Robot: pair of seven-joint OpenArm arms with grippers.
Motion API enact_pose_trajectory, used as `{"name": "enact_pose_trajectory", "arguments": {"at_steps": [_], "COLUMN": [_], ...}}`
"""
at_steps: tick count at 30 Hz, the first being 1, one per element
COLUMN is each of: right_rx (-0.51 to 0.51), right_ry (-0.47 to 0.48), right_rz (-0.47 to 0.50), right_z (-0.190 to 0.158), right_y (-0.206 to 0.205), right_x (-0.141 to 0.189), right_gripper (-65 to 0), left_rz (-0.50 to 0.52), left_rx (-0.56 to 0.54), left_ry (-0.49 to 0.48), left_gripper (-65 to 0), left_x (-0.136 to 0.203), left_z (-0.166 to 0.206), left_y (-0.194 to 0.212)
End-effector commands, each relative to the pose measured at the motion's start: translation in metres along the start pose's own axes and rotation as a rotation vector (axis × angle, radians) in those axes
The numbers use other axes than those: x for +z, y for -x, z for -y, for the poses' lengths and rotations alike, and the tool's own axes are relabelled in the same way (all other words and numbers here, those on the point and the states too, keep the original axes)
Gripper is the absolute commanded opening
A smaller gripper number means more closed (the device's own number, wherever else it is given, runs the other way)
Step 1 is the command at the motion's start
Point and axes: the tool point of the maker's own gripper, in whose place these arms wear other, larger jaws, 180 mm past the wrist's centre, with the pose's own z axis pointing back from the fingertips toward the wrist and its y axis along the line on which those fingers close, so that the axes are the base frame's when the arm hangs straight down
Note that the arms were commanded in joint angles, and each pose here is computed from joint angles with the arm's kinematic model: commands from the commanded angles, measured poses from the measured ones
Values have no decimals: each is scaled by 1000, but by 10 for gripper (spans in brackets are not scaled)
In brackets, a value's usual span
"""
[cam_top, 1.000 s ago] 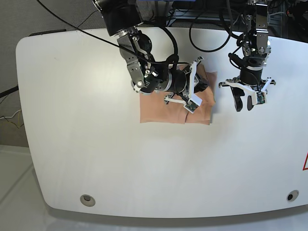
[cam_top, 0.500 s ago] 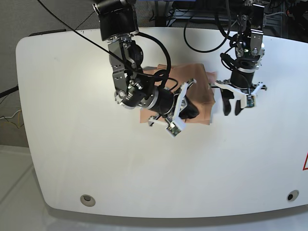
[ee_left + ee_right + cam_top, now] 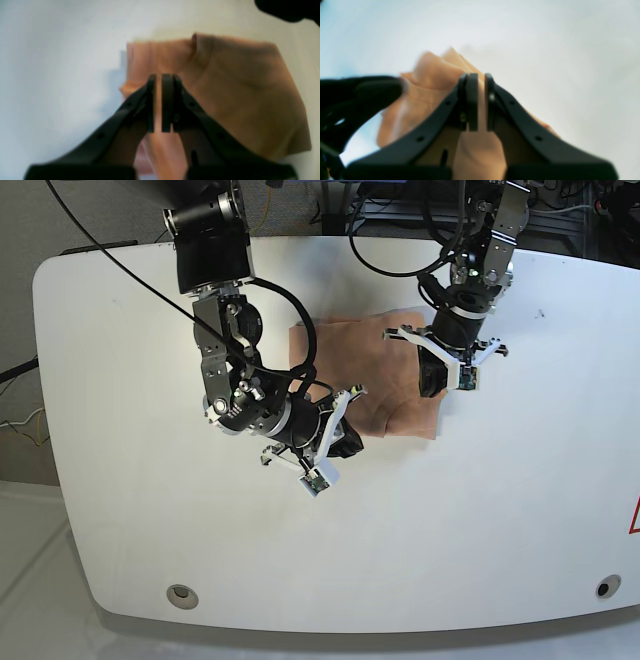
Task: Fold the T-shirt properly
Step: 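Grasp the bundle with both grippers and rotate it on the table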
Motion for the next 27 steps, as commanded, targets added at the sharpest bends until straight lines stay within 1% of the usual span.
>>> {"name": "enact_pose_trajectory", "arguments": {"at_steps": [1, 8, 13, 16, 19, 22, 27], "right_rx": [9, -11, -17, -32, -38, -49, -58], "right_ry": [6, -3, -6, -14, -21, -28, -41], "right_rz": [25, -18, -20, -22, -21, -39, -61], "right_z": [9, 12, 15, 15, 15, 16, 13], "right_y": [-13, 1, 0, 6, 7, 15, 27], "right_x": [-2, -10, -15, -21, -27, -34, -41], "right_gripper": [-608, -608, -608, -608, -608, -608, -608], "left_rz": [41, -2, -26, -26, -59, -83, -122], "left_rx": [-6, 22, 29, 57, 77, 86, 81], "left_ry": [17, 5, 37, 45, 40, 34, 19], "left_gripper": [-636, -636, -636, -636, -636, -636, -636], "left_x": [1, 4, 7, 7, 8, 6, 3], "left_z": [9, 24, 41, 50, 54, 56, 51], "left_y": [-12, 6, 15, 16, 28, 38, 54]}}
